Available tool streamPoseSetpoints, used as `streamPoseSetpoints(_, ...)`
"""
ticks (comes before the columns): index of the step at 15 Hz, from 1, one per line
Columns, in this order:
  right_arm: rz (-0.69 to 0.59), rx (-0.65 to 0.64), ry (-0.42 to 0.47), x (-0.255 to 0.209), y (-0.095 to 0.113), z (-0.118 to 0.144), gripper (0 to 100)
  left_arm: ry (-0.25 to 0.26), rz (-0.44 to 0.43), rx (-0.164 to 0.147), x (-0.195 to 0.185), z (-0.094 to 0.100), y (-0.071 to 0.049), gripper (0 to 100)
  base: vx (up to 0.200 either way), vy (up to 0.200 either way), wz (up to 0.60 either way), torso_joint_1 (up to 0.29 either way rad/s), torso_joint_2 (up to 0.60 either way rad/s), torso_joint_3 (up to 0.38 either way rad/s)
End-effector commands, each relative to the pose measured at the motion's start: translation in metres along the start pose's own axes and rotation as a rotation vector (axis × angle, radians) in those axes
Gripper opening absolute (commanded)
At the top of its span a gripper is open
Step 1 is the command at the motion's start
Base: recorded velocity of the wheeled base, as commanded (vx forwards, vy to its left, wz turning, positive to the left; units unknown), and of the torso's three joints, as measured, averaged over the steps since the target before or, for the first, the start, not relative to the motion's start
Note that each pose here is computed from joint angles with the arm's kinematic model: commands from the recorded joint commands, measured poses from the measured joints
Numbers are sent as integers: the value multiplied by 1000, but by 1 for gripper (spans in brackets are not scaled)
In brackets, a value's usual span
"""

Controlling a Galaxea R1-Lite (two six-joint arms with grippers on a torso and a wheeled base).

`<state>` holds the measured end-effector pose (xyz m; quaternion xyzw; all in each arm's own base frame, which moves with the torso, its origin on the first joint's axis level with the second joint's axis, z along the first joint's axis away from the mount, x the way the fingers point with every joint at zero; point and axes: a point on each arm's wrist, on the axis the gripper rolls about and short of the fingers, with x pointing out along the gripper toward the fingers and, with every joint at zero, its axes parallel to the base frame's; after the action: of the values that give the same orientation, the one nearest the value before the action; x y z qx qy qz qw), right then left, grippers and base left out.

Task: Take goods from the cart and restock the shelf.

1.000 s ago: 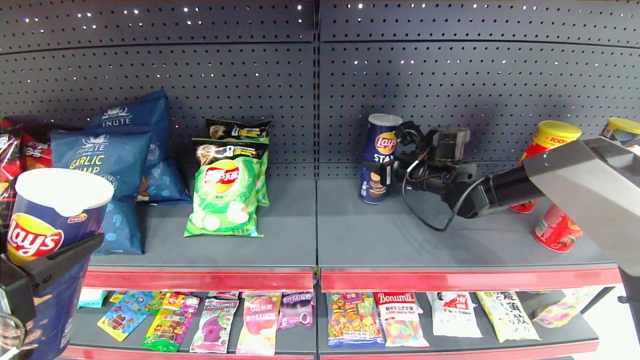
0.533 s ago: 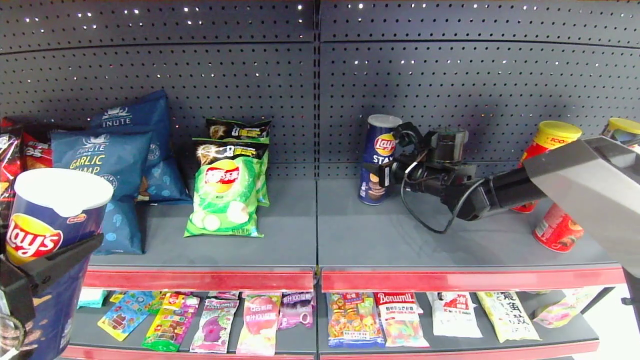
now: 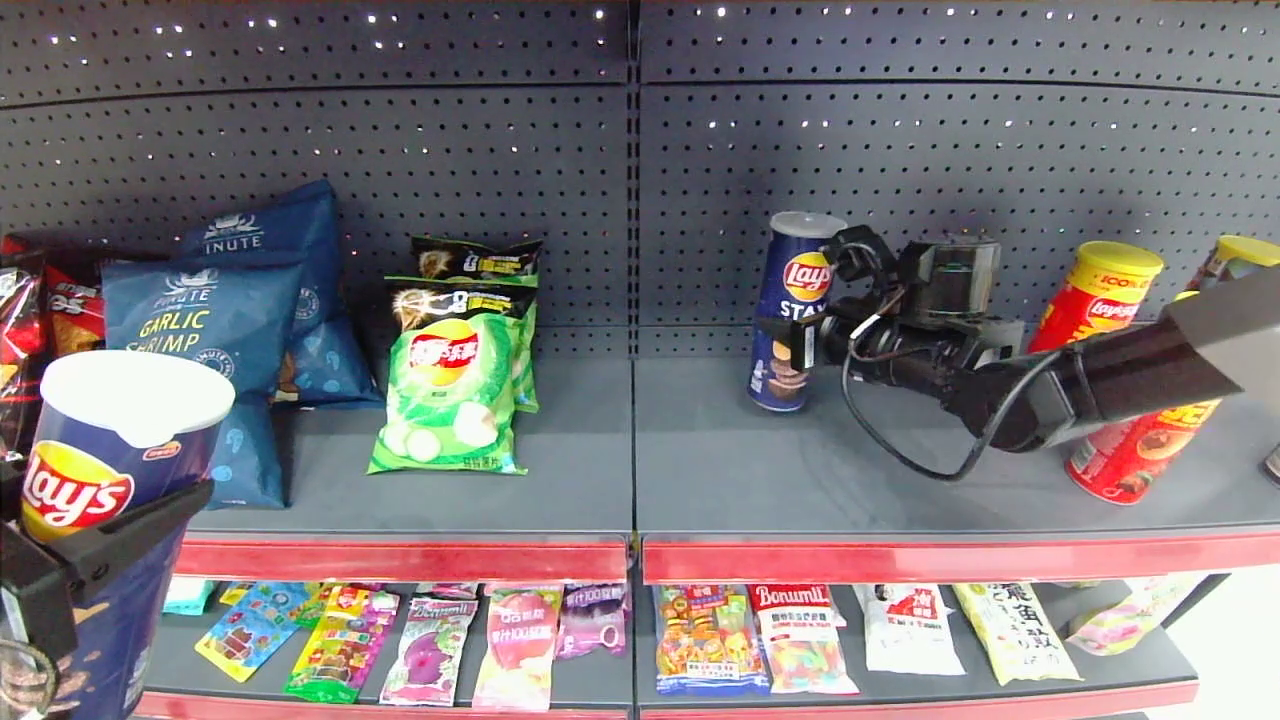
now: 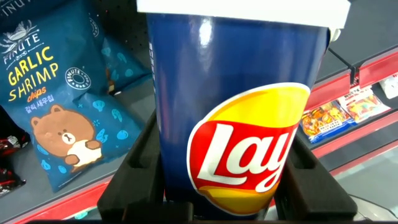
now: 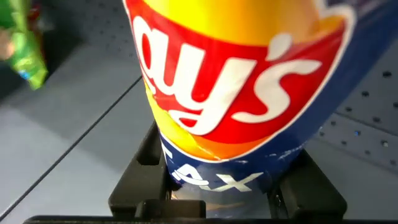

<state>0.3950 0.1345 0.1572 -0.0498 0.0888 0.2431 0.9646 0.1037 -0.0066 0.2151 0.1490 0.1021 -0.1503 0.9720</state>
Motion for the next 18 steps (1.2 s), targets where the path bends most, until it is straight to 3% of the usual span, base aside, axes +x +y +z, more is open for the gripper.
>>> streamPoseSetpoints(1, 8, -9, -44, -25, 14, 13, 0, 3, -1, -1, 1, -1, 0, 0, 0, 0, 0, 0, 0, 0)
streamPoseSetpoints(5, -4, -22, -102, -39, 42, -1, 0, 6, -2, -2, 1, -1, 0, 0, 0, 0, 0, 0, 0, 0)
streamPoseSetpoints(18, -43, -29, -22, -68, 64, -22, 0, -1, -5, 3, -1, -1, -1, 0, 0, 0, 0, 0, 0, 0)
